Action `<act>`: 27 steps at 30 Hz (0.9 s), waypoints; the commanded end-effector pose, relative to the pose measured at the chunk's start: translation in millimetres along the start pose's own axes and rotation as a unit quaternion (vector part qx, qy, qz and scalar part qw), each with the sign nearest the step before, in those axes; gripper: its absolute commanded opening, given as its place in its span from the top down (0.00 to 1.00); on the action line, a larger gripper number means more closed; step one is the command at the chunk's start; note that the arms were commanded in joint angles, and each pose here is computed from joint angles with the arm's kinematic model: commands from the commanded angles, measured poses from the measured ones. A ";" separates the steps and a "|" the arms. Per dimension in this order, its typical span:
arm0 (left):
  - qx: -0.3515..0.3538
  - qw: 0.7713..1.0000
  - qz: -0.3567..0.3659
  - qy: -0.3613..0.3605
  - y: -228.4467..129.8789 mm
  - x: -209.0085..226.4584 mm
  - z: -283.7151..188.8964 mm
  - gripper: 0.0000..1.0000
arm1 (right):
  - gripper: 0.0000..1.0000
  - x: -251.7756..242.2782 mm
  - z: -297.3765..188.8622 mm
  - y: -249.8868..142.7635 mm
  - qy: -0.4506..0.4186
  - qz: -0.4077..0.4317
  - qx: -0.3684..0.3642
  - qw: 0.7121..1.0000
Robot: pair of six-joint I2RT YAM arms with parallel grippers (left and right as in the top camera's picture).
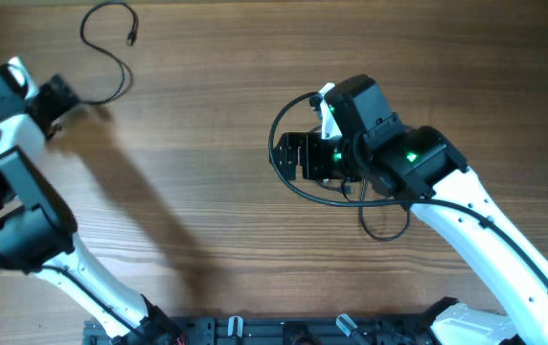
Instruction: Untangle cables
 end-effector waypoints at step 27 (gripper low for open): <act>0.062 0.996 -0.039 0.051 -19.7 66.6 23.4 0.42 | 0.00 0.4 3.2 2.1 0.004 -0.007 -0.002 1.000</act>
Point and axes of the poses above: each gripper's point midway between its finger pads, its own z axis out along the fingers, its own x axis along the line the jaws close on, y = z × x, the point moved 10 cm from there along -z, back along the fingers, and after that the axes turned 10 degrees about -z, right-handed, at the moved point
